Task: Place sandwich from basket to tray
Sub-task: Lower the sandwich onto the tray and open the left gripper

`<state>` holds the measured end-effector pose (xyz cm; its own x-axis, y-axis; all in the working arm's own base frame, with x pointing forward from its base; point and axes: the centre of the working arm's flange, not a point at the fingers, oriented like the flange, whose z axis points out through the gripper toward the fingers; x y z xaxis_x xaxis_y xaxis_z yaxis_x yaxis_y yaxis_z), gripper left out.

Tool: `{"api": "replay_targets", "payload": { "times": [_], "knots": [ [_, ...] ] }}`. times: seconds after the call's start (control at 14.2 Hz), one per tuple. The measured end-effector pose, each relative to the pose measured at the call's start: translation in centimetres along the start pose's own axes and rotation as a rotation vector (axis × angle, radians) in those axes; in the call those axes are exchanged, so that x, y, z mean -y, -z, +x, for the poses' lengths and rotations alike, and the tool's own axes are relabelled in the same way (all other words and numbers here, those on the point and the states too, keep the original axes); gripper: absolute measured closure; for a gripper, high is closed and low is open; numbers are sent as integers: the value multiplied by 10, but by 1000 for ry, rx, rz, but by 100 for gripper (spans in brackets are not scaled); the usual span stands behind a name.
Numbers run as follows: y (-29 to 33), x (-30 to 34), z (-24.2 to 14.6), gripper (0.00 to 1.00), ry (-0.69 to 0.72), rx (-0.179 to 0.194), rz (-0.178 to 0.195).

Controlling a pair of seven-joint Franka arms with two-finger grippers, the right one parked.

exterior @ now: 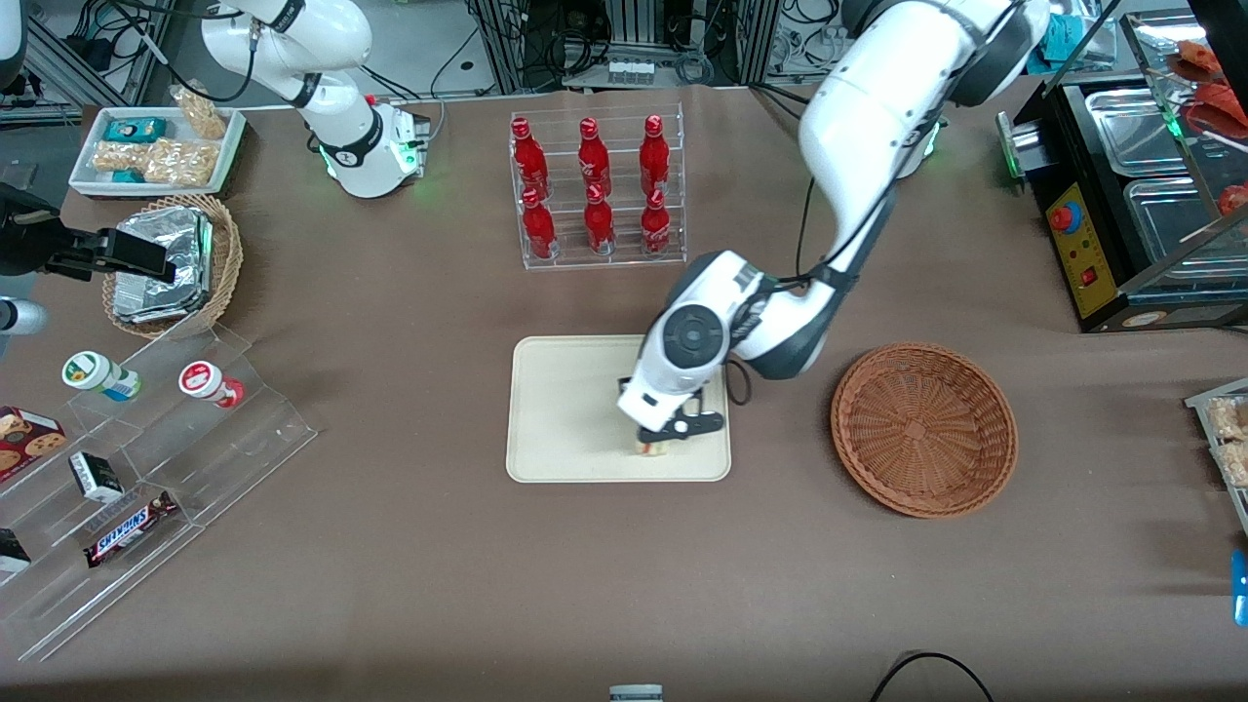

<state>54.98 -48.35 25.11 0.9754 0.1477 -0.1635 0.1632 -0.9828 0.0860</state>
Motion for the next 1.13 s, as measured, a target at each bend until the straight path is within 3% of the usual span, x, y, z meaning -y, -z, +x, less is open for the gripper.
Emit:
{"api": "replay_targets", "payload": {
  "times": [0.56,0.77,1.06,1.13],
  "knots": [
    [-31,-40,-26,71,69,-4,18],
    [-28,-37,-20,44,84,-13,15],
    [1,-21,10,4,130,-55,26],
    [17,-14,19,0,147,-69,28]
  ]
}}
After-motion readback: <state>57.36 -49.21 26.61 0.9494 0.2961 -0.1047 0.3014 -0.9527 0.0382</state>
